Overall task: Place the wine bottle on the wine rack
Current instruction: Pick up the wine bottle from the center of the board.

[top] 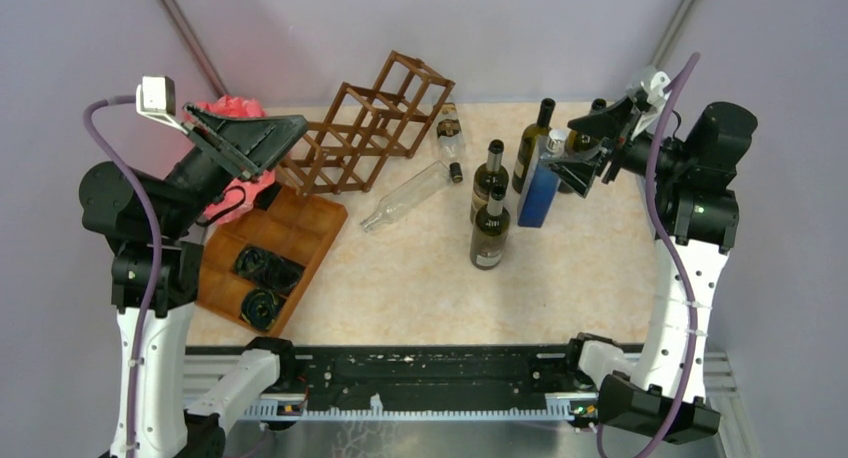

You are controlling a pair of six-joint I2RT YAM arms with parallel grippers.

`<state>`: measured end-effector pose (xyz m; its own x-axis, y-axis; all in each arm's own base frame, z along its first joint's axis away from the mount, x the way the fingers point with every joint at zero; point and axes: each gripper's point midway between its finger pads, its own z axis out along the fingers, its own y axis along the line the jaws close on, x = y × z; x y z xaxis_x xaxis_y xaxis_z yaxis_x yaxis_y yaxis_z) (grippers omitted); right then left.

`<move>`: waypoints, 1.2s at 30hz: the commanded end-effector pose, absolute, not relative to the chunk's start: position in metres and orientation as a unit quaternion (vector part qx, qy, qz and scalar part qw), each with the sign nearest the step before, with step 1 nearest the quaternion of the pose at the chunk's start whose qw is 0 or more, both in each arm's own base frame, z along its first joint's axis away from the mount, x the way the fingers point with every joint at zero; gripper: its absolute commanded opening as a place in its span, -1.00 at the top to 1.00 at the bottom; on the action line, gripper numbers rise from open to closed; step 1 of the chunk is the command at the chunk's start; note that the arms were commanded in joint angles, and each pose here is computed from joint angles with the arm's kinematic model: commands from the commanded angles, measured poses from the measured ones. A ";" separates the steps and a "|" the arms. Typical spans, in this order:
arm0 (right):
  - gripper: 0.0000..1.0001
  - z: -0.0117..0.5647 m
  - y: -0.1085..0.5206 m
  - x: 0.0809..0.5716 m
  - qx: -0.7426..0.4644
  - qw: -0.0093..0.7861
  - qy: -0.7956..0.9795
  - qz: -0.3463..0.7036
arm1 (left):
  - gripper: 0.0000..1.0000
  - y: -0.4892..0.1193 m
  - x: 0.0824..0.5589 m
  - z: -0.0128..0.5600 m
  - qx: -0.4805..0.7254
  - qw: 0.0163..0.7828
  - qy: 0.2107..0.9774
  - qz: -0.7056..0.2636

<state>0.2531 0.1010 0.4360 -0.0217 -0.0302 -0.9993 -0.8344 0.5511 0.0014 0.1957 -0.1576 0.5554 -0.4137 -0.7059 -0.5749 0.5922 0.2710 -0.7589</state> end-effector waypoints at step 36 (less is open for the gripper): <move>-0.97 0.445 0.104 0.241 -0.356 0.623 0.614 0.328 | -0.98 -0.162 0.194 0.572 0.027 0.596 0.557 -0.578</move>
<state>0.2494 0.1029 0.4362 -0.0176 -0.0143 -0.9997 -0.8438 0.5367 0.0072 0.2034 -0.1623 0.5723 -0.3822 -0.6923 -0.6121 0.6494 0.2701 -0.7109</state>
